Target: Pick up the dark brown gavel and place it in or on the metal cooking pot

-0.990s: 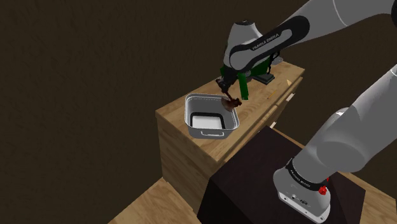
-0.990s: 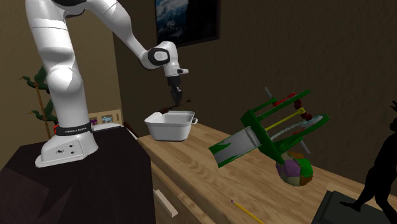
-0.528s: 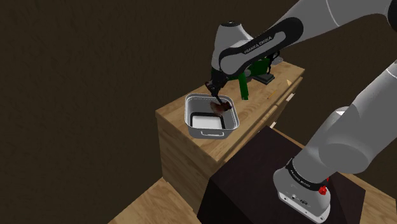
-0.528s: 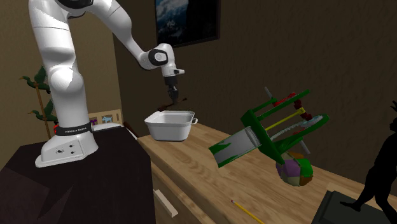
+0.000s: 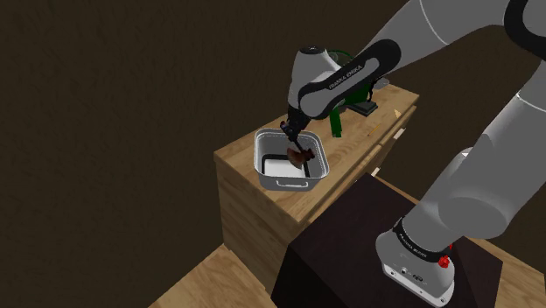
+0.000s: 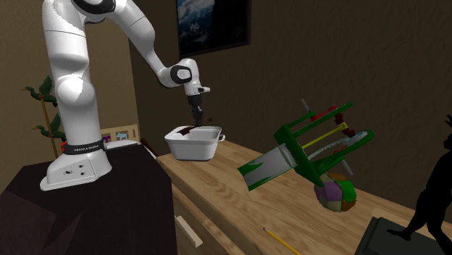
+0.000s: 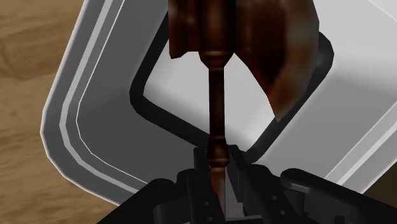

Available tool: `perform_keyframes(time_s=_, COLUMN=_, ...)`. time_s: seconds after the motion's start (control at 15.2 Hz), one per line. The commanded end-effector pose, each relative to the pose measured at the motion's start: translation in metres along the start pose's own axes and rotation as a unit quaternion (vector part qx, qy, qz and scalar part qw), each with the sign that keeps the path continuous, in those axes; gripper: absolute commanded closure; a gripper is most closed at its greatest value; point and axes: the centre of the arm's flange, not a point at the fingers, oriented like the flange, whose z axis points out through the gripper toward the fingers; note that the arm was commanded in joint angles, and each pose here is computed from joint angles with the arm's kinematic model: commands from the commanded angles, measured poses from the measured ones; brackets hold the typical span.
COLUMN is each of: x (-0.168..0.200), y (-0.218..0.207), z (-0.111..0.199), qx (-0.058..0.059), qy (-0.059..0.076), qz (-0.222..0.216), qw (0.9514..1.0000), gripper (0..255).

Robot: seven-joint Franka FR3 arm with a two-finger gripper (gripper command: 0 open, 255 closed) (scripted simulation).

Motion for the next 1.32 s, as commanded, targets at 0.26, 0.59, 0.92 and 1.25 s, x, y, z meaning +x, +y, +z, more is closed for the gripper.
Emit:
perform_keyframes(time_s=0.26, x=-0.004, y=-0.003, z=0.033, qx=0.000, qy=0.000, qz=0.000, qw=1.0000, gripper=255)
perform_keyframes(time_s=0.59, x=-0.004, y=-0.003, z=0.033, qx=0.000, qy=0.000, qz=0.000, qw=1.0000, gripper=255)
perform_keyframes(time_s=0.92, x=-0.004, y=-0.003, z=0.033, qx=0.000, qy=0.000, qz=0.000, qw=1.0000, gripper=0)
perform_keyframes(time_s=1.25, x=-0.004, y=-0.003, z=0.007, qx=0.000, qy=0.000, qz=0.000, qw=1.0000, gripper=0)
